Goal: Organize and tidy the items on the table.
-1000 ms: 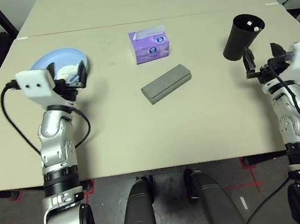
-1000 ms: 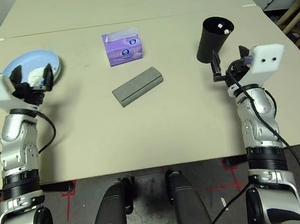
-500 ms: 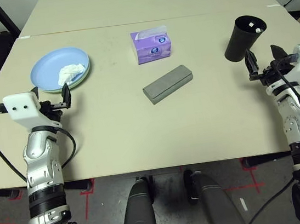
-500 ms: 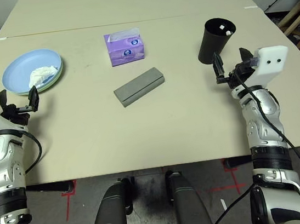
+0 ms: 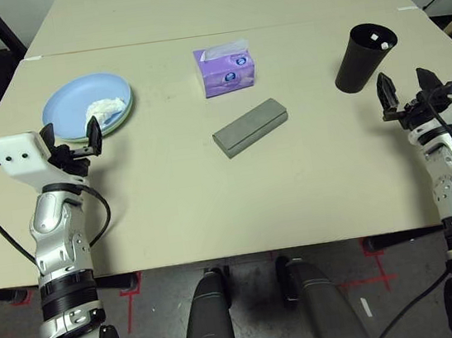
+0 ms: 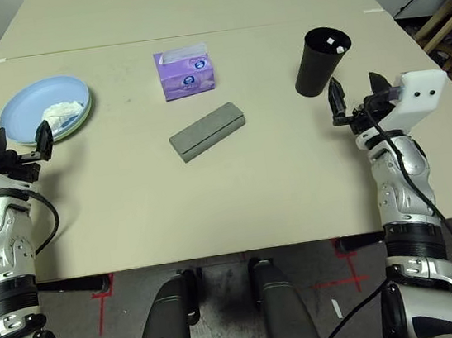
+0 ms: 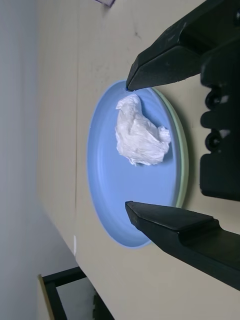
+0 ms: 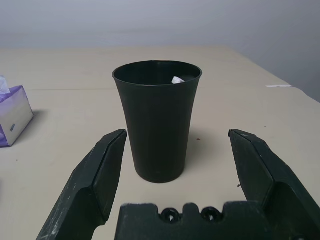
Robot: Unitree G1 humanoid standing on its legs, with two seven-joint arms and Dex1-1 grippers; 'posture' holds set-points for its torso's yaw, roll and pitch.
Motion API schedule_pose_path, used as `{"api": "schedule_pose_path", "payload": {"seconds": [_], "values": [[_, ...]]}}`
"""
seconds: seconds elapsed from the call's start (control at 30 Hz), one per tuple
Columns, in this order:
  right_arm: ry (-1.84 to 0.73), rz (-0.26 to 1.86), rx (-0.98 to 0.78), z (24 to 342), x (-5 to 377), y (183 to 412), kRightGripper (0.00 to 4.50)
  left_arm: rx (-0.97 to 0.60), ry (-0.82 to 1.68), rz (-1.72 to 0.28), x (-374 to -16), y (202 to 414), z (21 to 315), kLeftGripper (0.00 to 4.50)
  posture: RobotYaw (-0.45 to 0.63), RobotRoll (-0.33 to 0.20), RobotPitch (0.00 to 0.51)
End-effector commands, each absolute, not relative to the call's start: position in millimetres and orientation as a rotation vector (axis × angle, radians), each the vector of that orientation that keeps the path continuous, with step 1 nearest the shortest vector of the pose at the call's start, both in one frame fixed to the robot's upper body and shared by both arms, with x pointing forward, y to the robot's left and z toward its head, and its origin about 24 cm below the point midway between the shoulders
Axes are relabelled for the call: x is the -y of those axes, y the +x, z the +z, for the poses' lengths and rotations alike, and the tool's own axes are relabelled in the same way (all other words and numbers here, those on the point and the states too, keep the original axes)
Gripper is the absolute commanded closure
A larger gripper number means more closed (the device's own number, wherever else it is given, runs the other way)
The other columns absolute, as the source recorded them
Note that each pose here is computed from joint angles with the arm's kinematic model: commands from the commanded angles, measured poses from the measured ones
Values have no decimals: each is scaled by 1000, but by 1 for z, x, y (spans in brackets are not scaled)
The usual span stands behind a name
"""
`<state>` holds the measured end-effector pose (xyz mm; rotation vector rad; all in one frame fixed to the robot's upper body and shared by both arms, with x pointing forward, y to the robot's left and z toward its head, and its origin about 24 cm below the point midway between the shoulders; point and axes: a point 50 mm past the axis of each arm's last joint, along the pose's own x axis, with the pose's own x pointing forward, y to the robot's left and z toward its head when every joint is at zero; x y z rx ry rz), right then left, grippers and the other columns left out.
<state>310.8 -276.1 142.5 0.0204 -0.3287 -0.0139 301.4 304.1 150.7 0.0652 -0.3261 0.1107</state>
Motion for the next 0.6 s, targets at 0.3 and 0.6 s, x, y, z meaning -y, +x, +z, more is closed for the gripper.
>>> {"api": "schedule_pose_path", "payload": {"seconds": [0.3, 0.6], "values": [[18, -17, 314, 140, 279, 308, 19, 297, 47, 106, -307, 299, 143, 0, 131, 0, 184], [15, -22, 316, 141, 281, 309, 19, 298, 40, 104, -303, 302, 142, 0, 126, 0, 180]]}}
